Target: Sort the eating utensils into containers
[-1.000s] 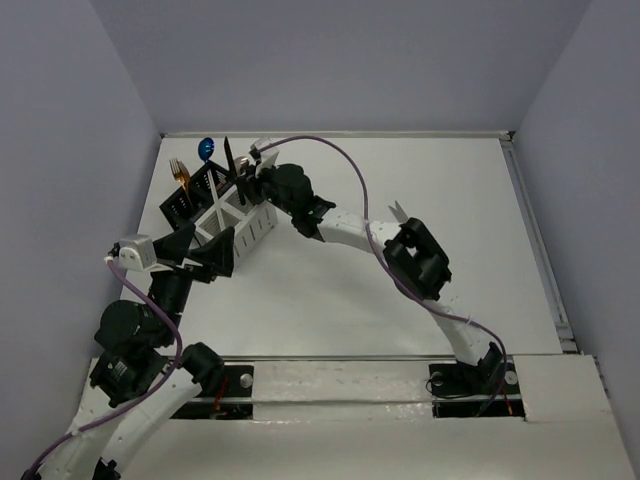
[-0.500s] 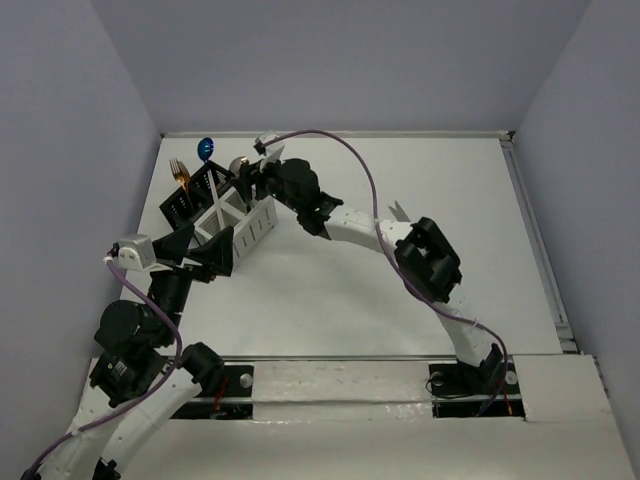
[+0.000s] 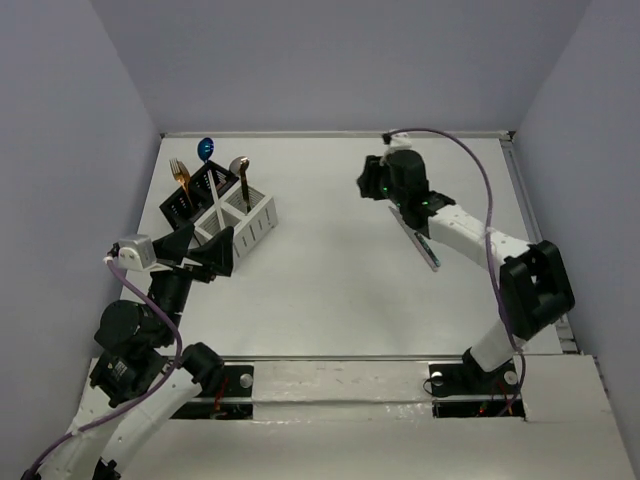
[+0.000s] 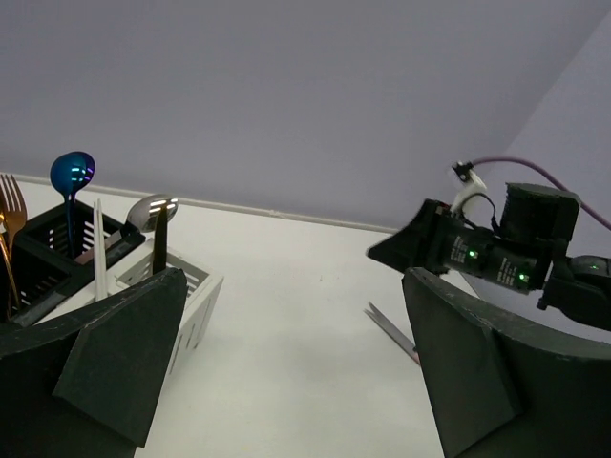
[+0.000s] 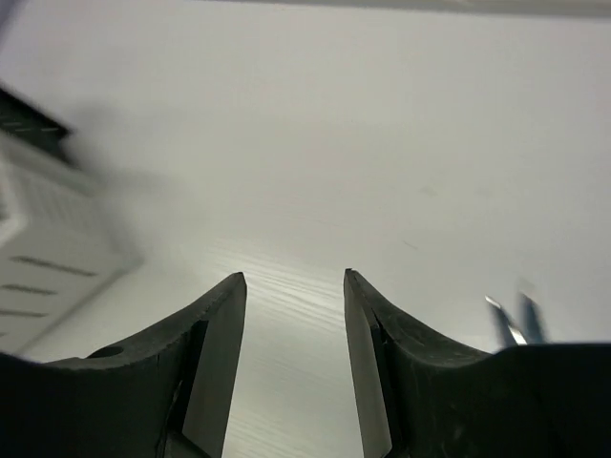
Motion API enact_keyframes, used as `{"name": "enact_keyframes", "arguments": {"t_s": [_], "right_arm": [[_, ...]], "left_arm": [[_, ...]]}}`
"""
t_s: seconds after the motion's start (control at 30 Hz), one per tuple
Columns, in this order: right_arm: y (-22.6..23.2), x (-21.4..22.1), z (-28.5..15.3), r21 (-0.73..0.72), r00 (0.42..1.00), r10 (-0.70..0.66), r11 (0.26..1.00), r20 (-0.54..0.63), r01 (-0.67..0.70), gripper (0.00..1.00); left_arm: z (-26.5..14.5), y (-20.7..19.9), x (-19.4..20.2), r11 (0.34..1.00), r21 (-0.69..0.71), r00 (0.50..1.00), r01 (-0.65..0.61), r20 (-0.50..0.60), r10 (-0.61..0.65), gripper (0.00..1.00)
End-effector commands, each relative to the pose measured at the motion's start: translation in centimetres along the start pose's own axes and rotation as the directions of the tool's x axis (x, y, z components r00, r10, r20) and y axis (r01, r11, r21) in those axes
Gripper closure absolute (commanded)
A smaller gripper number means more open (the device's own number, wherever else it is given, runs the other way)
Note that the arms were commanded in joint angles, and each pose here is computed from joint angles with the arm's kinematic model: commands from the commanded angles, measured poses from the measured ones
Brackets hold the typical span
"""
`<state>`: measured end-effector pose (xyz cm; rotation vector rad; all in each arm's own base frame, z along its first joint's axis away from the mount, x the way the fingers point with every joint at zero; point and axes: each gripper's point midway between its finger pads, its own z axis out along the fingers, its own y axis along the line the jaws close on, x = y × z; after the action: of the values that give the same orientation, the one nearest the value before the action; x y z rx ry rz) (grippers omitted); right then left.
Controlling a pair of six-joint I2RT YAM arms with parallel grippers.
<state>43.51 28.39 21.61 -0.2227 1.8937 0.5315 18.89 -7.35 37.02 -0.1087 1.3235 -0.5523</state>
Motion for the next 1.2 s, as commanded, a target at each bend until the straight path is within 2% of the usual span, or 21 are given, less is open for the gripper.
{"name": "enact_keyframes", "arguments": {"t_s": [0.0,0.1,0.23,0.4,1.0,1.1,1.13,1.17], "right_arm": [[-11.1,9.9,-7.2,0.362,0.928,0.177,0.931,-0.328,-0.050,0.49],[-14.7,10.6,-9.8,0.453,0.912,0.235,0.889,-0.337,-0.062,0.52],[-18.4,13.1,-11.9,0.543,0.858,0.302,0.839,-0.416,-0.033,0.58],[-18.4,15.8,-11.8,0.507,0.803,0.304,0.862,-0.512,-0.003,0.58],[-20.1,18.0,-10.6,0.520,0.755,0.299,0.852,-0.583,0.064,0.58],[-19.5,18.4,-10.1,0.485,0.740,0.297,0.874,-0.604,0.045,0.62],[-19.3,18.7,-10.0,0.474,0.730,0.299,0.880,-0.615,0.039,0.69],[-18.8,18.6,-9.8,0.461,0.728,0.291,0.887,-0.621,0.039,0.71]], "left_arm": [[0.2,-0.7,-0.7,1.000,0.029,0.999,0.012,0.032,-0.012,0.01],[0.3,-0.7,-0.6,1.000,0.029,1.000,0.010,0.027,-0.011,0.01],[0.4,-0.6,-0.4,1.000,0.025,1.000,0.006,0.019,-0.007,0.01],[0.4,-0.7,-0.3,1.000,0.029,1.000,0.006,0.018,-0.007,0.01],[0.5,-0.8,-0.2,0.999,0.031,1.000,0.005,0.015,-0.006,0.01],[0.5,-0.8,-0.2,0.999,0.032,1.000,0.005,0.013,-0.005,0.01],[0.5,-0.8,-0.2,0.999,0.031,1.000,0.005,0.015,-0.006,0.01],[0.5,-0.8,-0.2,1.000,0.031,1.000,0.005,0.013,-0.005,0.01]]}}
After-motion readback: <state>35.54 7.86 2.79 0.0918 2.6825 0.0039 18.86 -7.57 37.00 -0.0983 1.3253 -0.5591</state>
